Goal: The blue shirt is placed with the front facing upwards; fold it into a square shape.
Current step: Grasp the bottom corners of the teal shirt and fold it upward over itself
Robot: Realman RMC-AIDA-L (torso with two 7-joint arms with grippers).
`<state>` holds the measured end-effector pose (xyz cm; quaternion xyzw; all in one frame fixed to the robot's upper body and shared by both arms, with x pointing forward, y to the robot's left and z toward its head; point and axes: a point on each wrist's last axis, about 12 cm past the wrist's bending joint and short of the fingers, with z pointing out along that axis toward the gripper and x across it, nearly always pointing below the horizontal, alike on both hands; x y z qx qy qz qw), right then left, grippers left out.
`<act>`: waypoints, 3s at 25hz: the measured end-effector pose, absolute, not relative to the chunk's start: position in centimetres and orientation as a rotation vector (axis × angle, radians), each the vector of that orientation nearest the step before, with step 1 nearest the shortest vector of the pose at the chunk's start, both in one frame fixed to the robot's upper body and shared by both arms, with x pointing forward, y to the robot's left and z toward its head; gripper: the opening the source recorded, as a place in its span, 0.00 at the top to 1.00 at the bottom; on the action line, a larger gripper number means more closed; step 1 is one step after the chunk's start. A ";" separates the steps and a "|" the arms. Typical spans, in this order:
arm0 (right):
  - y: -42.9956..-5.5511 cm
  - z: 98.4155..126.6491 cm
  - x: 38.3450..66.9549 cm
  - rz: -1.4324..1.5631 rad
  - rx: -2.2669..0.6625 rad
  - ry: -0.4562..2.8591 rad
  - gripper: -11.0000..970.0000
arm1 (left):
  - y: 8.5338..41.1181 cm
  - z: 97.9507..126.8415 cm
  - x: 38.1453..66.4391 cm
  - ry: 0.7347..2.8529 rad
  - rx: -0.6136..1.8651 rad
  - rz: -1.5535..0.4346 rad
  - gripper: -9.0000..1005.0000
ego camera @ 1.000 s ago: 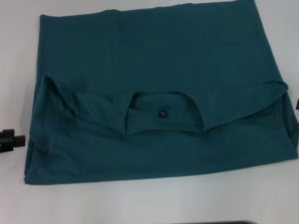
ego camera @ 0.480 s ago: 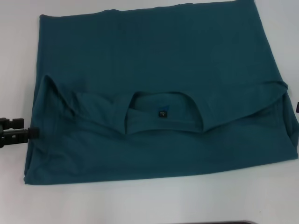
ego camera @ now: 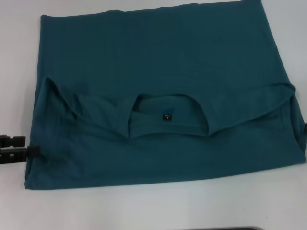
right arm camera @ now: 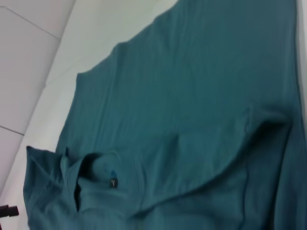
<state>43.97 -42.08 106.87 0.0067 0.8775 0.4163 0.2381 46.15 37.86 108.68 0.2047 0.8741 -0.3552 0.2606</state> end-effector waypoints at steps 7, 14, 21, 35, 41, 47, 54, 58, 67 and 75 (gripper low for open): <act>-41.3 106.1 43.5 1.176 0.009 2.430 0.27 | 38.1 108.5 46.0 2.380 0.546 -0.953 0.26; -40.8 105.6 43.4 1.197 -0.006 2.452 0.27 | 38.1 108.4 46.0 2.380 0.548 -0.951 0.26; -40.8 105.2 43.0 1.201 0.002 2.475 0.27 | 38.1 108.3 46.0 2.381 0.546 -0.944 0.26; -40.0 105.0 43.4 1.235 -0.027 2.475 0.27 | 37.9 108.3 46.2 2.378 0.551 -0.954 0.26; -40.1 104.8 43.4 1.215 -0.030 2.487 0.29 | 37.9 108.3 46.2 2.379 0.550 -0.952 0.26; -40.0 104.8 43.6 1.202 -0.064 2.498 0.31 | 38.0 108.3 46.3 2.381 0.549 -0.950 0.26; -40.1 104.9 43.7 1.201 -0.064 2.494 0.58 | 38.0 108.3 46.3 2.382 0.550 -0.953 0.26; -40.0 105.1 44.0 1.204 -0.075 2.489 0.78 | 37.8 108.3 46.3 2.392 0.566 -0.958 0.27; -39.9 105.1 44.2 1.201 -0.079 2.488 0.96 | 38.6 107.8 45.4 2.470 0.551 -0.977 0.27; -39.9 105.0 44.1 1.200 -0.072 2.483 0.96 | 38.3 107.2 45.5 2.511 0.566 -1.026 0.27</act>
